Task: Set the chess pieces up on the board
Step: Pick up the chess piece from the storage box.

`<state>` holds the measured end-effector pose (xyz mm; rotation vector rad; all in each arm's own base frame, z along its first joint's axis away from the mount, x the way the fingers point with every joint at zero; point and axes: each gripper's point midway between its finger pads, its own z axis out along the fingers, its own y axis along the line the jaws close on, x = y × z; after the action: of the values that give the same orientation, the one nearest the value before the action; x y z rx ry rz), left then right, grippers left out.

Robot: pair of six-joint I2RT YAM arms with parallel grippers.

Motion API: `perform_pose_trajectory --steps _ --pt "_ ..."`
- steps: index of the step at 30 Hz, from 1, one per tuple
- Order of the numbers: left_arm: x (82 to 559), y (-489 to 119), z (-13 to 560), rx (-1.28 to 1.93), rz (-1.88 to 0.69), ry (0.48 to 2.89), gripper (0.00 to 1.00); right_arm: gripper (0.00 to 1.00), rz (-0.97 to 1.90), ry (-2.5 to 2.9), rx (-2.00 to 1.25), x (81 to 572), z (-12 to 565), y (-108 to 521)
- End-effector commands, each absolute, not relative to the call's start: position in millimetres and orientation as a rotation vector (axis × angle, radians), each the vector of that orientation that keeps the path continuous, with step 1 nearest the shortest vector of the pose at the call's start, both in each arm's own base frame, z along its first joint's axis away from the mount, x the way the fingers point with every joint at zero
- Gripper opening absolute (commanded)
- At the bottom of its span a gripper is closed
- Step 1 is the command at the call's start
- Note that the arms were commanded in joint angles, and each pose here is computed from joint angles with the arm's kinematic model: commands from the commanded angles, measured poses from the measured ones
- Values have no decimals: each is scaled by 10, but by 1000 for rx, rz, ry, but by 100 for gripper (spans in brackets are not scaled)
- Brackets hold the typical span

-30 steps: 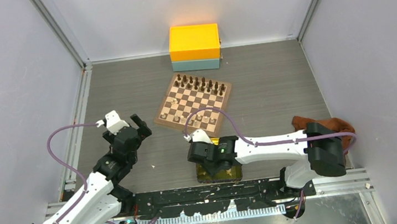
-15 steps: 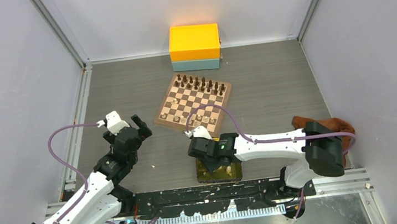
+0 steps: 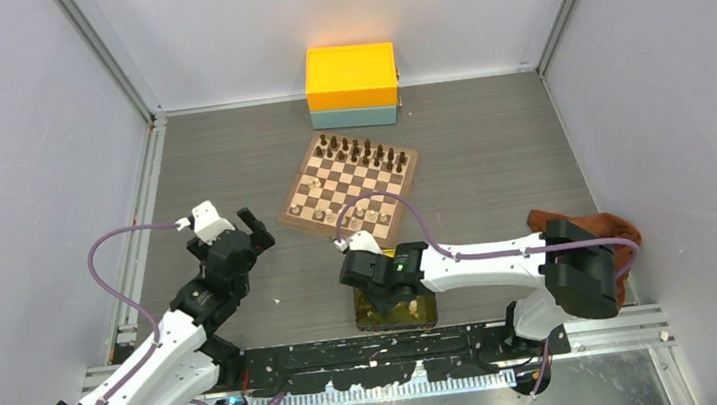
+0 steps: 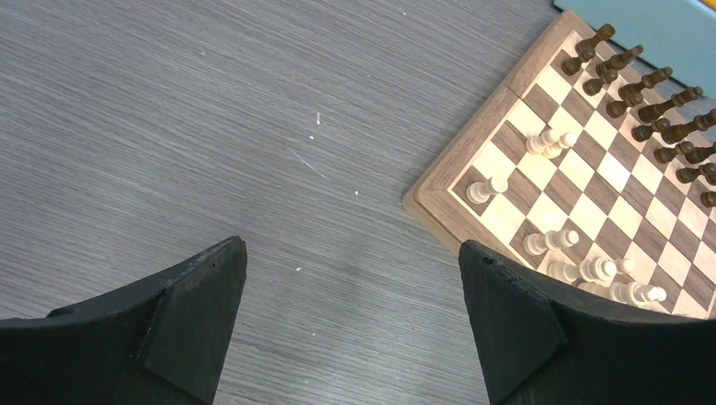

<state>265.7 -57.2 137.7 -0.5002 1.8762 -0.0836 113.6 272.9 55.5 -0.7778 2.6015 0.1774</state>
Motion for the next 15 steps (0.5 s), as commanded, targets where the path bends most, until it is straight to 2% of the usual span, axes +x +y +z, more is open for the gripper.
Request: perform_pose_trajectory --steps 1,15 --pt "2725 -587 1488 -530 -110 1819 96 39 215 2591 -736 1159 596 2775" --pt "2722 -589 1458 -534 -111 1822 96 36 214 2602 -729 1144 554 2754"
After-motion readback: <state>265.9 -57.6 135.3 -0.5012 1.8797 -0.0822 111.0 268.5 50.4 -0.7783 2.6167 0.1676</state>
